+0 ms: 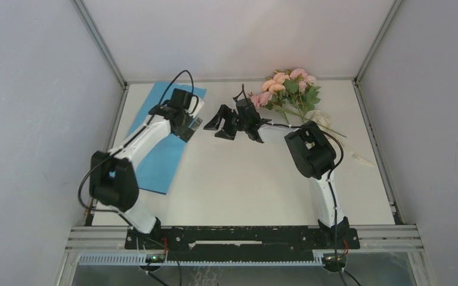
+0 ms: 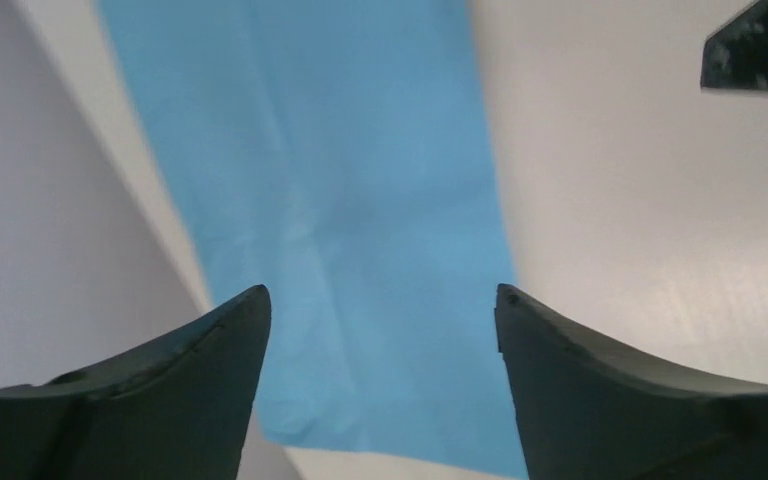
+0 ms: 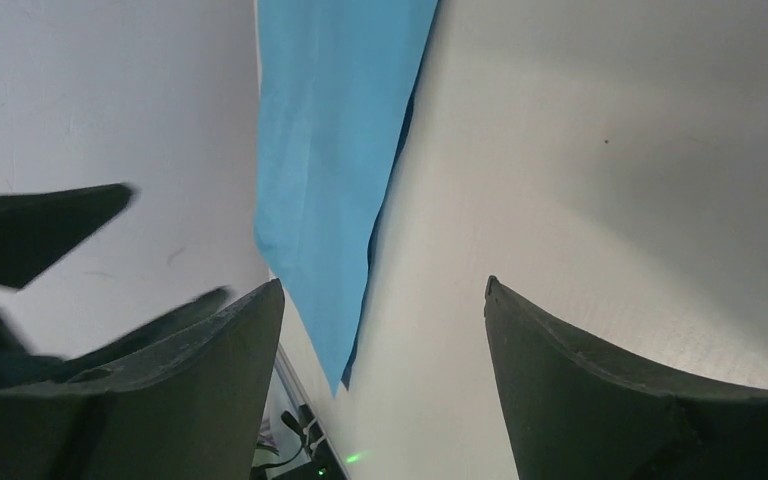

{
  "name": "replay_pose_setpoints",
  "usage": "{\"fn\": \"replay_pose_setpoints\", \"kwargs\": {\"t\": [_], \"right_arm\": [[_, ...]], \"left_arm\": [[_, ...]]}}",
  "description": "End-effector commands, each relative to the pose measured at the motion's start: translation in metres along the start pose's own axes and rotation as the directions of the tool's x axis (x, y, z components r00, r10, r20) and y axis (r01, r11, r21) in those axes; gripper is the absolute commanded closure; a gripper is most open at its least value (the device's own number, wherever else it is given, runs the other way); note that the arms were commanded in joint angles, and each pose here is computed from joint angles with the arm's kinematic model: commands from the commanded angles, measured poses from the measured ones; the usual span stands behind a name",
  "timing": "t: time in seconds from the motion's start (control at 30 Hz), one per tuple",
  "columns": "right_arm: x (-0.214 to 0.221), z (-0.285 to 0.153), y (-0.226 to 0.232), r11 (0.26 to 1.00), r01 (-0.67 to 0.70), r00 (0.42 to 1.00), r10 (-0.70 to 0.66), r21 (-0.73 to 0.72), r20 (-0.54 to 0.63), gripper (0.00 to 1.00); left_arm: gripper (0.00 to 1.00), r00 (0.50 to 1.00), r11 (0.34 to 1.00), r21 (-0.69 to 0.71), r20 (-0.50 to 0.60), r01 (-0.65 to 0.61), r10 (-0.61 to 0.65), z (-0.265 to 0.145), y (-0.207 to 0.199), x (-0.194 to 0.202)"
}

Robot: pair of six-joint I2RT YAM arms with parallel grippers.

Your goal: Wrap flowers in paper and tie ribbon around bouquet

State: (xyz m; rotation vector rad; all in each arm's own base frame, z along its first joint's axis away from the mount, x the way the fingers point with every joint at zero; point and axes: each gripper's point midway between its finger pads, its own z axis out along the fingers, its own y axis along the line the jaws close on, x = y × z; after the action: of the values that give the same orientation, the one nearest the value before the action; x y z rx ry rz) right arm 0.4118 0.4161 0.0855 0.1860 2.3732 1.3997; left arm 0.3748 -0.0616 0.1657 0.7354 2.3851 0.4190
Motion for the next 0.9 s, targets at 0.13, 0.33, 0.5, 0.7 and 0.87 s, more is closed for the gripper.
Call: {"fn": "replay_pose_setpoints", "kwargs": {"t": [0.13,0.33,0.5,0.7,0.87], "right_arm": [[-0.011,-0.032,0.006,0.997,0.080,0.994,-0.082,0.022,0.074,0.20],[-0.009,-0.045,-0.006,0.993,0.096,0.992,-0.101,0.064,0.078,0.19],[-0.008,-0.049,-0.017,0.994,0.081,0.993,-0.087,0.079,0.077,0.20],[-0.009,-0.050,-0.018,0.993,0.083,0.993,-0.089,0.083,0.076,0.20],[-0.012,-0.053,-0.015,0.992,0.093,0.992,-0.100,0.084,0.083,0.21]], "left_arm": [[0.01,0.995,0.998,0.063,-0.099,0.007,0.000,0.082,-0.035,-0.006],[0.04,0.977,0.997,0.052,-0.202,-0.064,0.073,0.111,-0.045,0.013],[0.19,0.965,0.995,-0.016,-0.247,-0.094,0.087,0.115,-0.035,0.019],[0.32,0.944,0.993,0.003,-0.310,-0.114,0.110,0.112,-0.037,0.030],[0.43,0.932,0.991,-0.005,-0.339,-0.137,0.127,0.109,-0.032,0.033]]}}
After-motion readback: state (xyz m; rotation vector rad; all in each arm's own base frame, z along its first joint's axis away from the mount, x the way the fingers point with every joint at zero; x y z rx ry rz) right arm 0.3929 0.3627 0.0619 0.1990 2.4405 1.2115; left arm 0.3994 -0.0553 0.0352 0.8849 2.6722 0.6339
